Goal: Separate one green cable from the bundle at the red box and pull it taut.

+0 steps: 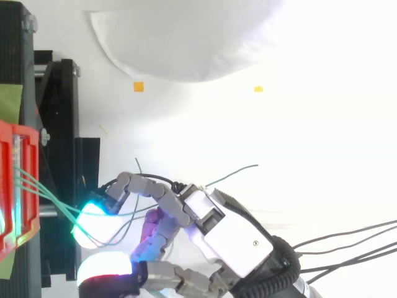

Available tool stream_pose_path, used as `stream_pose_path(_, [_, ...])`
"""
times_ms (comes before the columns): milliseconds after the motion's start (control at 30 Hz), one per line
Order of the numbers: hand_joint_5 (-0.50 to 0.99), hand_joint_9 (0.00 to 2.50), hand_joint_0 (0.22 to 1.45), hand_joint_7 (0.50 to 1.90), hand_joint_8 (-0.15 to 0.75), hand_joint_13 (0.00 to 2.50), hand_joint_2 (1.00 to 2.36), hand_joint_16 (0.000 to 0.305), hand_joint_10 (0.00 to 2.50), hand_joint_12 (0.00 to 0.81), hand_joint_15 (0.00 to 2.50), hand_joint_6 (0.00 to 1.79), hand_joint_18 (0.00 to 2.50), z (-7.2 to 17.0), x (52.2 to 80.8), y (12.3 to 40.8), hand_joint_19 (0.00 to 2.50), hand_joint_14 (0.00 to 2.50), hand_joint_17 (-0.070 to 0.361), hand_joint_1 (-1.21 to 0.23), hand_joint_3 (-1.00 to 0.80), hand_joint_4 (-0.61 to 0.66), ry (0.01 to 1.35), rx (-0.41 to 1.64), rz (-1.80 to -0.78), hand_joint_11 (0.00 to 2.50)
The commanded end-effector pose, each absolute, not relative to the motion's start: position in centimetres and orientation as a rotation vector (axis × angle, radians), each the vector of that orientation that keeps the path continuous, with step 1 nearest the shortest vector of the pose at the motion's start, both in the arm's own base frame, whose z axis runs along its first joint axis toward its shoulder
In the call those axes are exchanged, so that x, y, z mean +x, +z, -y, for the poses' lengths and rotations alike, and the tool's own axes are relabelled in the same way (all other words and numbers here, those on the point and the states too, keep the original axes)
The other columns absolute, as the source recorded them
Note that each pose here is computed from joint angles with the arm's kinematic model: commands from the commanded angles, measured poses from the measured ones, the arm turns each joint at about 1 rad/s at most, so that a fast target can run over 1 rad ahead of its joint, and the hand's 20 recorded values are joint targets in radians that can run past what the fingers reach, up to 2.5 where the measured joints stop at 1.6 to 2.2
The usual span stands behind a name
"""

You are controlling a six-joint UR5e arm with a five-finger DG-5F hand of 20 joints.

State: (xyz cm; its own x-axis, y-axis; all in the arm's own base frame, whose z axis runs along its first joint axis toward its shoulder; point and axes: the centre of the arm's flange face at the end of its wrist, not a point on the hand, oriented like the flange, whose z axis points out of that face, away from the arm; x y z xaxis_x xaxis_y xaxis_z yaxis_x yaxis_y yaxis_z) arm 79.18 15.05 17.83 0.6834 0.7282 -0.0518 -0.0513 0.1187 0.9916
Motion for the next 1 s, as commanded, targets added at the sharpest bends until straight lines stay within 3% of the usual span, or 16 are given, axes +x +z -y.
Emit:
stream_pose_path(0, [0.08,2.00,0.45,1.30,0.297,1.73,1.00,0.060,0.03,0.411,1.58,0.50,1.29,-14.9,79.1,17.7,1.07,0.00,0.136,-0.43,-0.50,0.16,0.627,1.345,-0.630,1.48])
stream_pose_path(167, [0.09,2.11,0.47,1.30,0.280,1.80,1.00,0.059,0.03,0.393,1.60,0.50,1.34,-14.9,79.1,17.7,1.07,0.00,0.132,-0.36,-0.50,0.16,0.627,1.345,-0.630,1.48])
stream_pose_path(400, [0.11,2.24,0.54,1.39,0.241,1.86,1.00,0.050,0.03,0.363,1.61,0.50,1.34,-14.7,78.9,17.5,1.11,0.00,0.113,-0.44,-0.50,0.12,0.632,1.369,-0.609,1.55])
stream_pose_path(633, [0.11,2.35,0.60,1.23,0.201,1.92,1.00,0.046,0.04,0.355,1.64,0.57,1.38,-14.8,78.4,17.3,1.11,0.01,0.103,-0.58,-0.50,0.09,0.653,1.405,-0.575,1.58])
stream_pose_path(967, [0.11,2.42,0.66,1.21,0.190,1.97,1.00,0.043,0.03,0.350,1.66,0.58,1.43,-14.9,77.9,17.0,1.09,0.01,0.098,-0.66,-0.48,0.09,0.671,1.428,-0.566,1.60])
